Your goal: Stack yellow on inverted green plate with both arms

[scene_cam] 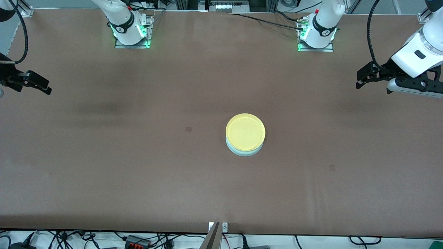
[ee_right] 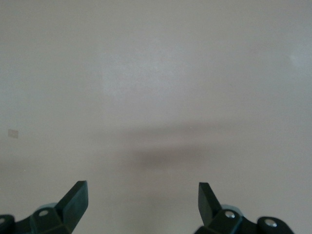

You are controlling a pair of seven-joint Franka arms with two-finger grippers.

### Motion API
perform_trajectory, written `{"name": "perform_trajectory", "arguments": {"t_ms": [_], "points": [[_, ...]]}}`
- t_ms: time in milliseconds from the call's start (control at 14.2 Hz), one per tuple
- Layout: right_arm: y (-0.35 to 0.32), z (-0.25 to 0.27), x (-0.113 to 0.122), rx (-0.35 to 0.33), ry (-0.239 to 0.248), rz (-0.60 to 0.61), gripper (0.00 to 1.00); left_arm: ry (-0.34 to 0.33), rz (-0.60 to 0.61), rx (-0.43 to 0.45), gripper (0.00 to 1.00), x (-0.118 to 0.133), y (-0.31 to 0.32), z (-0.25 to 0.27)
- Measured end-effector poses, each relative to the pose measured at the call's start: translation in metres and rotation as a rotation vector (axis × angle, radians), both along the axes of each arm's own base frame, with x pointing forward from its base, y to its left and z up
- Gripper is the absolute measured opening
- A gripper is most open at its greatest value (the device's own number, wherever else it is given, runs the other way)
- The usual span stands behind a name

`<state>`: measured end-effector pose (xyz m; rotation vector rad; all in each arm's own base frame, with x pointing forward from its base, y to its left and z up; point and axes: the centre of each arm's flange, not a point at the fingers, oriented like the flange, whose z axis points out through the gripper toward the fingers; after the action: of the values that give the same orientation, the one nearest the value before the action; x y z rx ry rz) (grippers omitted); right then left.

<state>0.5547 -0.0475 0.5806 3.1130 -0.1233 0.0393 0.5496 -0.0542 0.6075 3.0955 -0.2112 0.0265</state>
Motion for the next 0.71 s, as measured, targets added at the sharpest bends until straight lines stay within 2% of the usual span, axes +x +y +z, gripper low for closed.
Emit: {"name": "perform_trajectory", "arguments": {"t_ms": [706], "points": [[0.0001,0.0,0.0,0.0,0.0,0.0,1.0,0.0,-0.012,0.0,1.0,-0.0005,-0.0064,-0.0002]]}}
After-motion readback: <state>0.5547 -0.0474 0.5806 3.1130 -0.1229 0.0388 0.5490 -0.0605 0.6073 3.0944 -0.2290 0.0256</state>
